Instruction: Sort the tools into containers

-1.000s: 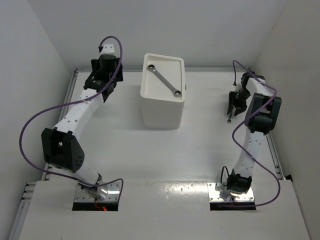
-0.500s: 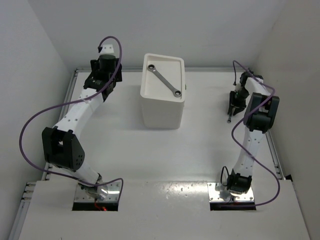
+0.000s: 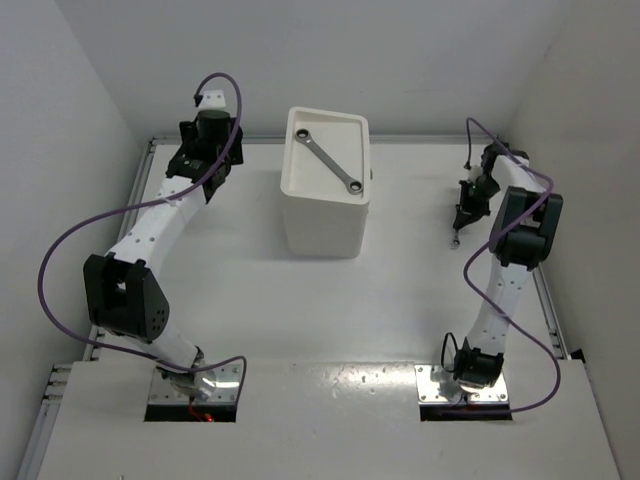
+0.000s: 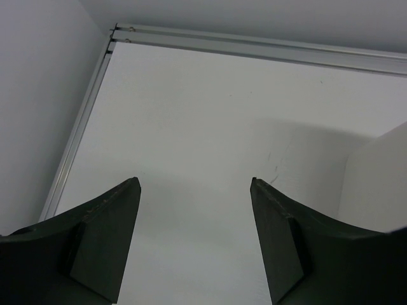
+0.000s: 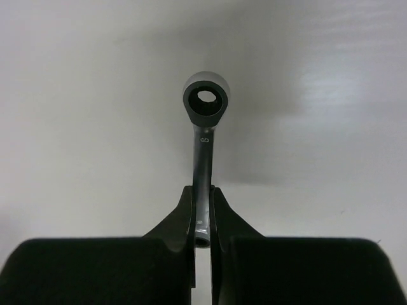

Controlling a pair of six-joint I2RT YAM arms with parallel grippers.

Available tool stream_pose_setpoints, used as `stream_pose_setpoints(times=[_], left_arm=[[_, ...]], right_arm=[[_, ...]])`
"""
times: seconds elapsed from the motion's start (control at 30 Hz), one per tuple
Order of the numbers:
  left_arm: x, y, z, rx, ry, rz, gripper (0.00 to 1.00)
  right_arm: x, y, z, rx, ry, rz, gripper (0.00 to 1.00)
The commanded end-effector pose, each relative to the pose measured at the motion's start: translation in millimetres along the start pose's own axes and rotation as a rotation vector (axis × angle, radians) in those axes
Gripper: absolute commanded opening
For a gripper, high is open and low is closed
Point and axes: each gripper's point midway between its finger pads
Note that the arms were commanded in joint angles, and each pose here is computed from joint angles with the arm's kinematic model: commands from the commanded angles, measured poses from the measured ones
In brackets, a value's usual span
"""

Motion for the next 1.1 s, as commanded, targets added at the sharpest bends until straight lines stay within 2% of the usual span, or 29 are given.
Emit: stream_pose_setpoints(times=[0.0, 0.13, 0.27, 0.3, 0.4, 0.5, 0.57, 0.63, 0.67, 0.7, 0.8, 0.9, 1.0, 1.07], left_arm=[[0.4, 6.9, -3.6, -0.012, 0.006, -0.033, 0.76], [3.8, 4.5, -7.3, 0.012, 0.028, -0.026, 0.77], [8.9, -5.3, -10.9, 0.079, 0.093, 0.049, 0.92], [5.9, -7.2, -14.4, 0.094, 0.103, 0.063, 0.94], [10.4, -13.8, -16.0, 0.136, 0.138, 0.092, 0.98], [4.0, -21.5, -20.1, 0.183, 0.137, 0.105, 0.99], [3.6, -24.3, -22.2, 0.203, 0.144, 0.116, 0.99], [7.7, -28.6, -24.3, 0.237, 0.163, 0.131, 0.99], [7.7, -28.6, -24.3, 0.237, 0.163, 0.131, 0.99], [4.4, -29.6, -27.8, 0.249, 0.156, 0.127, 0.99], [6.4, -28.6, -28.4, 0.246, 0.164, 0.130, 0.99], [5.5, -26.3, -27.7, 0.235, 0.159, 0.140, 0.99], [1.5, -24.3, -29.9, 0.228, 0.148, 0.137, 0.99], [10.6, -21.9, -28.1, 0.222, 0.167, 0.145, 0.99]], right_arm=[[-19.1, 38.8, -72.0, -0.134, -0.187, -0.070, 0.00], [-14.5, 78.4, -126.5, -0.248, -0.293, -0.139, 0.00], [-24.1, 113.6, -193.3, -0.354, -0.472, -0.238, 0.00], [-35.8, 128.8, -222.1, -0.420, -0.556, -0.300, 0.00], [-52.0, 155.9, -277.0, -0.539, -0.699, -0.404, 0.00], [-80.6, 180.4, -312.3, -0.657, -0.806, -0.429, 0.00], [-101.4, 196.5, -324.2, -0.719, -0.875, -0.488, 0.00], [-112.7, 209.8, -333.4, -0.780, -0.899, -0.476, 0.00], [-123.8, 217.4, -346.3, -0.779, -0.971, -0.537, 0.00], [-127.9, 231.8, -339.1, -0.838, -0.941, -0.518, 0.00], [-138.6, 271.2, -344.9, -0.896, -0.978, -0.610, 0.00], [-148.0, 302.1, -329.2, -0.954, -0.937, -0.637, 0.00], [-155.6, 320.9, -302.2, -1.002, -0.886, -0.650, 0.00], [-156.1, 330.1, -299.2, -1.011, -0.891, -0.675, 0.00]])
Point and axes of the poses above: each gripper's point midway between its finger pads, its own z axis out along the fingers, its own y axis along the line the jaws close on, x = y × z, and after that the axes turned 14 degrees about -z, right-handed
